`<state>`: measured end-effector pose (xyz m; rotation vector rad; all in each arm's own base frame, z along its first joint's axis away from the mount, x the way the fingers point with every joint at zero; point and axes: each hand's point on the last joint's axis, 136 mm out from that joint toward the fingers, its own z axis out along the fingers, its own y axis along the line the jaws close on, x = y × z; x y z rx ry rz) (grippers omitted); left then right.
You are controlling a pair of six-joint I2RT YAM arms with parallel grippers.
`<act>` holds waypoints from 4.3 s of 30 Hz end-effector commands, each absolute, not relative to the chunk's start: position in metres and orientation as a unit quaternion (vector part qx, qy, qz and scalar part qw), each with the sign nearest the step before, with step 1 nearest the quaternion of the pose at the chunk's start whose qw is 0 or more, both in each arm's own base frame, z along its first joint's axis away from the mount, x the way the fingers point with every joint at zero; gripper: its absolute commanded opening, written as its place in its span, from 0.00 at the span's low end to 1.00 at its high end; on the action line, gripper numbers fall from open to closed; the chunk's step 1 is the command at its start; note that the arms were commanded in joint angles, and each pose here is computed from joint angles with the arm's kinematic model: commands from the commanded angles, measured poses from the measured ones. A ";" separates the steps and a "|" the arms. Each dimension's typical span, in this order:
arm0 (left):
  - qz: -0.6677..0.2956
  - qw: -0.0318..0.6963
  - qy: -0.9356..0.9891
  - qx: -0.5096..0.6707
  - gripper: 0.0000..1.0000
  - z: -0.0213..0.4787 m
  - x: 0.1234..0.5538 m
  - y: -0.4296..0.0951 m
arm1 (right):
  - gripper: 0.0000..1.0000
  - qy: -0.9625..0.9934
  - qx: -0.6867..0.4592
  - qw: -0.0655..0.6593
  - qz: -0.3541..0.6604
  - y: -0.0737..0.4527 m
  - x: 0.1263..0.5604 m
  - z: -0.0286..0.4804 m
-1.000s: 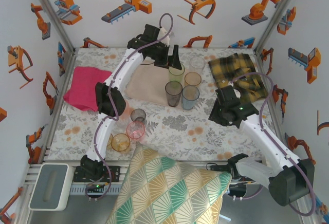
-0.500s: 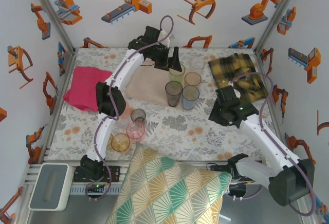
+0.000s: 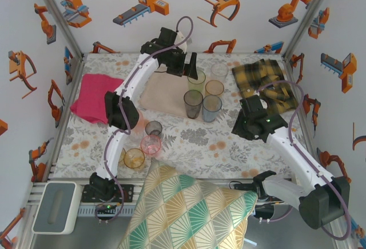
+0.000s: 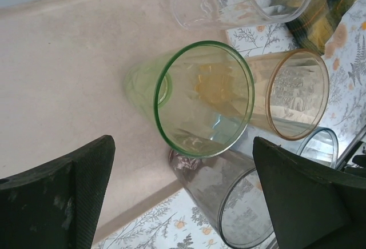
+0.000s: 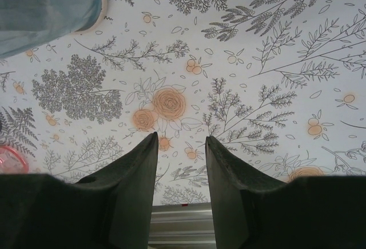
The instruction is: Place the glasses into the tray
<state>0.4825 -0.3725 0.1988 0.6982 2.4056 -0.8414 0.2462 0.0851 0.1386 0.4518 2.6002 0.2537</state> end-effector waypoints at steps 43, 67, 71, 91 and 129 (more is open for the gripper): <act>-0.063 0.250 0.932 0.254 0.79 0.193 0.345 -0.098 | 0.40 0.938 0.174 0.282 0.106 0.077 0.241 0.137; -0.078 0.202 0.940 0.265 0.50 0.133 0.350 -0.104 | 0.39 0.937 0.178 0.281 0.105 0.077 0.242 0.135; -0.080 0.194 0.942 0.263 0.49 0.124 0.351 -0.105 | 0.40 0.937 0.178 0.280 0.105 0.077 0.242 0.134; -0.068 0.174 0.943 0.276 0.36 0.100 0.347 -0.109 | 0.40 0.937 0.181 0.281 0.106 0.076 0.240 0.133; -0.037 0.206 0.942 0.261 0.07 0.147 0.354 -0.100 | 0.39 0.938 0.178 0.279 0.104 0.077 0.242 0.133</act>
